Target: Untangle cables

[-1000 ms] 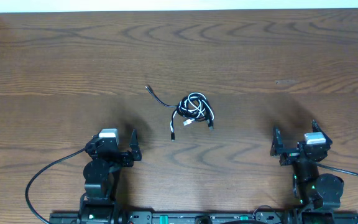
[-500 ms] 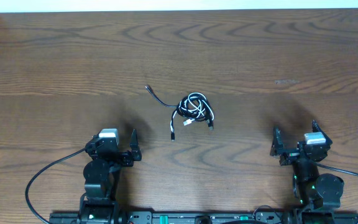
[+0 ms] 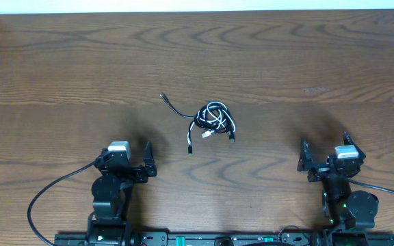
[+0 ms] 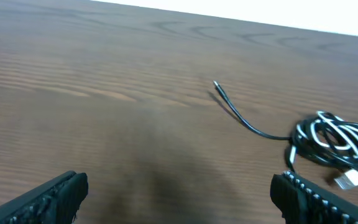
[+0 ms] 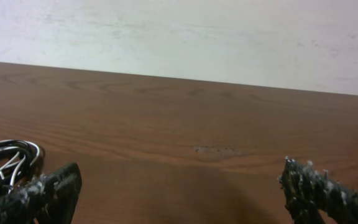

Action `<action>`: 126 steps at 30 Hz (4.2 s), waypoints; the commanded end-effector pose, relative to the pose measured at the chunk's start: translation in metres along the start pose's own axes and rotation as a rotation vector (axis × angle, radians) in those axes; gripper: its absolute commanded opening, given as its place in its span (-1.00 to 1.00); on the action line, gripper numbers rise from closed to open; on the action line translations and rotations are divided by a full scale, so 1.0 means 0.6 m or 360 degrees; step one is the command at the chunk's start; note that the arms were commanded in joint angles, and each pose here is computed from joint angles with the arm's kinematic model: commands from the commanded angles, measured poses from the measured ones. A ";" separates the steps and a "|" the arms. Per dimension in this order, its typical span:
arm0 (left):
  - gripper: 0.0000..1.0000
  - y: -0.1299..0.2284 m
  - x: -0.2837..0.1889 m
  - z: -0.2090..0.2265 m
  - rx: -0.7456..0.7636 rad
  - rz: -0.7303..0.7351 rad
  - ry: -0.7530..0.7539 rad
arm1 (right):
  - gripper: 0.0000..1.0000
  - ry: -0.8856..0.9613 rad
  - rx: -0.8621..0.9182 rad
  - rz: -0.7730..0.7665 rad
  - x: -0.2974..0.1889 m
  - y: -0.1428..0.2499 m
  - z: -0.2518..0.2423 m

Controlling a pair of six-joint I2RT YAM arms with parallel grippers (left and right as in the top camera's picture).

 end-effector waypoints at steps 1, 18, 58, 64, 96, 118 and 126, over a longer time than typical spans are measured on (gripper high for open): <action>0.99 -0.047 -0.020 -0.026 -0.0058 -0.0027 0.0103 | 0.99 0.0010 -0.0008 0.0002 0.000 0.001 -0.002; 0.99 -0.153 -0.130 -0.014 -0.0061 0.0046 -0.0132 | 0.98 0.0009 -0.0008 0.0001 0.000 0.001 -0.002; 0.99 -0.151 -0.061 -0.070 -0.0196 0.0903 0.0007 | 0.98 -0.0193 0.0073 0.1087 0.030 -0.071 0.000; 0.99 -0.213 -0.011 -0.089 -0.0279 0.0643 0.0098 | 0.99 -0.0368 0.0189 0.0993 0.038 -0.091 0.033; 0.95 -0.036 0.227 -0.223 0.0146 0.1288 0.0125 | 0.99 -0.0473 0.0233 0.1017 0.036 -0.087 0.051; 0.24 0.115 0.285 -0.279 0.0141 0.1454 0.0106 | 0.98 -0.0475 0.0240 0.1044 0.032 -0.082 0.052; -0.85 0.123 0.271 -0.290 0.0103 0.1531 0.0176 | 0.99 -0.0475 0.0241 0.1049 0.032 -0.081 0.052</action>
Point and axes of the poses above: each gripper's point midway between its finger pads, its own x axis out along the fingers, its own z axis along the line the jaws close on, y = z × x, the point moved 1 cm from there along -x, back along the fingers, and after that the axes turned 3 degrees about -x, right-handed, at the moved point
